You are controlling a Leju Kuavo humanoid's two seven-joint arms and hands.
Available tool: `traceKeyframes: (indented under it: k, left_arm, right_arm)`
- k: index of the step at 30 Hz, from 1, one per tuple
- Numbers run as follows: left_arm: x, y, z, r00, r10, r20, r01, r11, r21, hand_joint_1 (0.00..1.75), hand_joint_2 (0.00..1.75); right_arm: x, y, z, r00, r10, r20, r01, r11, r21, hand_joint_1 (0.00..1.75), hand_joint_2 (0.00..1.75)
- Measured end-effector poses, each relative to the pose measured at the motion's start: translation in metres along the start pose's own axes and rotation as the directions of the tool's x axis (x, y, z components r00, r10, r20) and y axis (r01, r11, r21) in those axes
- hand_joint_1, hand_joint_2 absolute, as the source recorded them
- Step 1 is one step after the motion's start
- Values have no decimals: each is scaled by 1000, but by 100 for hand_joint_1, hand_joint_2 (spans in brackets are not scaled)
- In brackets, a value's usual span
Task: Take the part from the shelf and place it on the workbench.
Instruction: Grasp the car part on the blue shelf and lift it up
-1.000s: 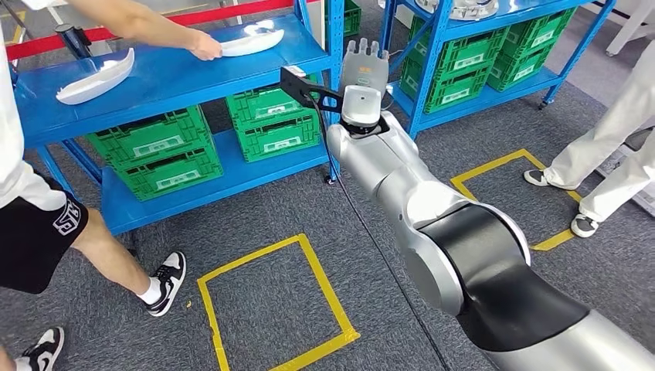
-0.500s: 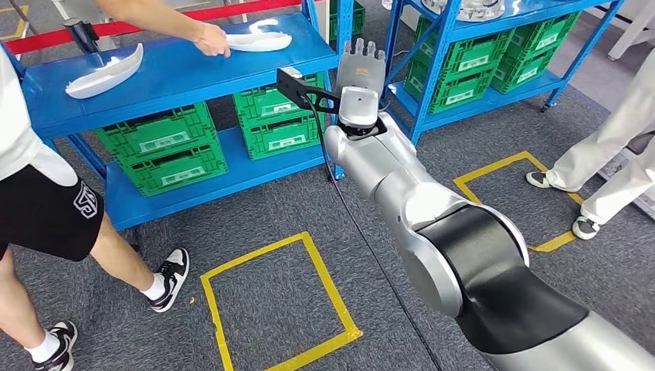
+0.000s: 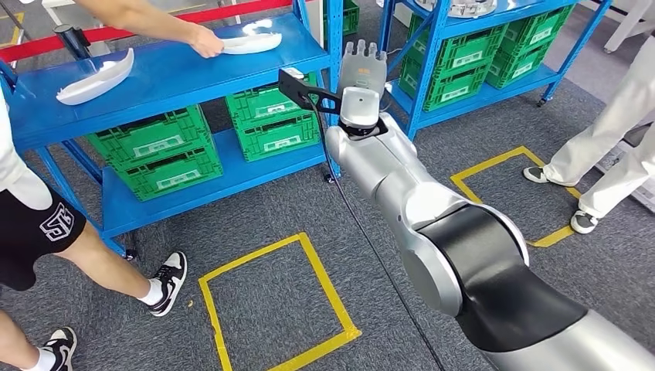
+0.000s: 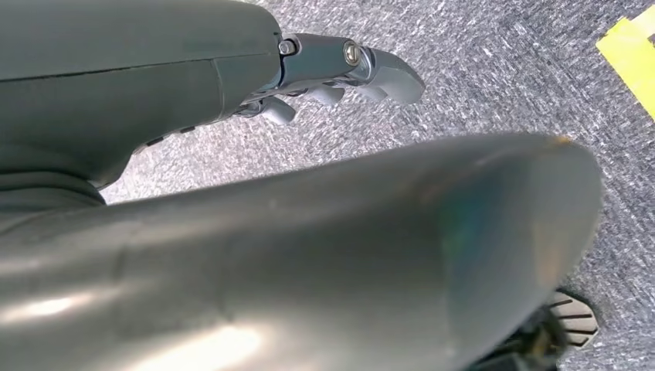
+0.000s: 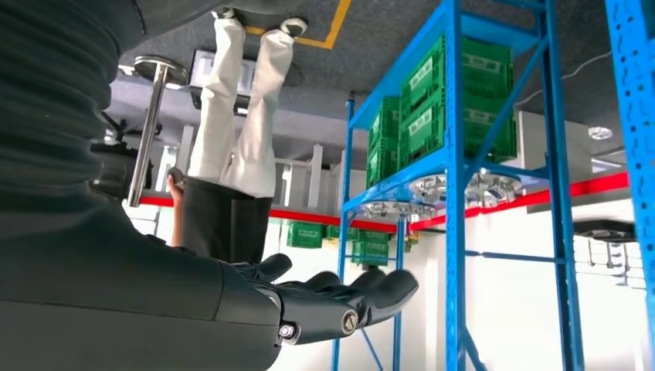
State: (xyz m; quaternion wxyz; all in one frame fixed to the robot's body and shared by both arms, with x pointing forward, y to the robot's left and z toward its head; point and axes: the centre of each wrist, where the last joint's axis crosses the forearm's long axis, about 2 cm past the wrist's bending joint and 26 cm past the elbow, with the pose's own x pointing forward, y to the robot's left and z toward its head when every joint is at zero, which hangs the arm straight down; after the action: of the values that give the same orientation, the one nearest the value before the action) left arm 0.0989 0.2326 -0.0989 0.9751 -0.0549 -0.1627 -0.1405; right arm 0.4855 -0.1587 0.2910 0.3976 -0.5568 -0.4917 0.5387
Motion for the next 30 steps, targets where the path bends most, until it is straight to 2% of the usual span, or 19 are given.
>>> traceKeyframes:
  k: [21, 26, 30]
  left_arm:
    - [2, -3, 0, 1000, -2, 1, 2, 1000, -6, 0, 0]
    - [-1, -4, 0, 1000, -1, -14, 1, 1000, -8, 0, 0]
    - [-4, -5, 0, 1000, -1, -20, 1, 1000, -11, 0, 0]
  right_arm:
    - [-8, -1, -2, 1000, 8, -18, -8, 1000, -1, 0, 175]
    - [-4, 11, 3, 1000, 8, -12, -7, 1000, 28, 0, 175]
    - [-3, 12, 3, 1000, 8, -10, -7, 999, 31, 0, 175]
